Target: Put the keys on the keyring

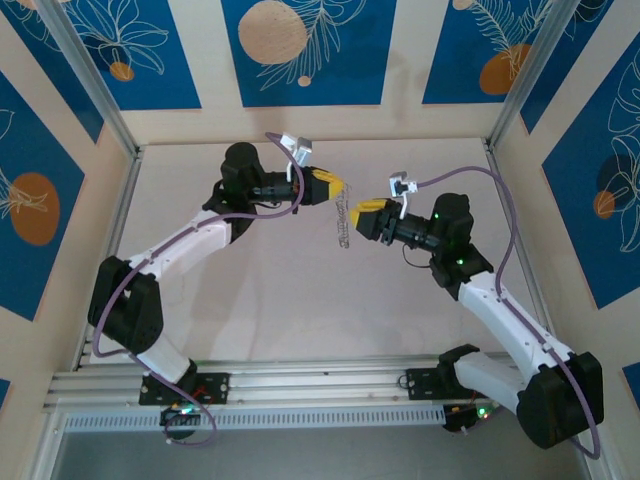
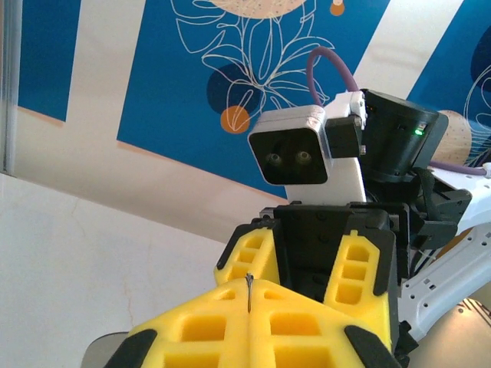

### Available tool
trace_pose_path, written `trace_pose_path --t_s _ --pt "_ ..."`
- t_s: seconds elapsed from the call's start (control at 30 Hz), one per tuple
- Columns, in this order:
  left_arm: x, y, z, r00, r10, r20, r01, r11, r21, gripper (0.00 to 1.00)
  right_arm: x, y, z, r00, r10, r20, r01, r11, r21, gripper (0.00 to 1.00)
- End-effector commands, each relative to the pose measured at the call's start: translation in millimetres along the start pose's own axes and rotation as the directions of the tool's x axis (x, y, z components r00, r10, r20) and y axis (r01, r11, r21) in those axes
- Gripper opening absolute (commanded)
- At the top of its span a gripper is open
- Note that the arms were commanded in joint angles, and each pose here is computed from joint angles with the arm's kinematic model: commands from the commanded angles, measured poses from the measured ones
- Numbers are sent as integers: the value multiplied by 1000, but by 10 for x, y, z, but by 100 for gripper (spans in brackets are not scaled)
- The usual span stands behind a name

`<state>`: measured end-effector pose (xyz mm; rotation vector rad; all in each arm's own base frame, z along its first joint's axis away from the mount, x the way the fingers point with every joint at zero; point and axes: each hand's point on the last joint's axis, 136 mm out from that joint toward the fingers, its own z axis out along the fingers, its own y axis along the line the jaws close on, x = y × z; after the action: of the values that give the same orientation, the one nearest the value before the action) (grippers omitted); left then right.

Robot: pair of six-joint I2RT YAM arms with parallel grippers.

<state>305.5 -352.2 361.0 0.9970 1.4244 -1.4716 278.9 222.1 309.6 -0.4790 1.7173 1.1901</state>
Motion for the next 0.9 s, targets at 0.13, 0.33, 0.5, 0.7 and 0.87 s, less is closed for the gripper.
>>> trace_pose_path --t_s 0.13,0.33,0.5,0.7,0.87 --pt "-144 -189 5 998 51 27 -52 998 32 0 -211 8 98 996 -83 43 82 996 37 48" --pt "-125 -214 30 999 49 18 -49 998 44 0 -283 -13 147 994 -96 47 94 995 41 48" --pt "-105 -230 60 999 46 11 -47 997 56 0 -305 -40 188 994 -101 43 99 994 43 47" --pt "-107 -234 55 999 52 10 -53 998 46 0 -237 -6 120 994 -104 30 104 995 13 46" --pt "-100 -251 47 998 56 6 -56 997 46 0 -286 62 -155 993 -89 80 91 996 -13 48"
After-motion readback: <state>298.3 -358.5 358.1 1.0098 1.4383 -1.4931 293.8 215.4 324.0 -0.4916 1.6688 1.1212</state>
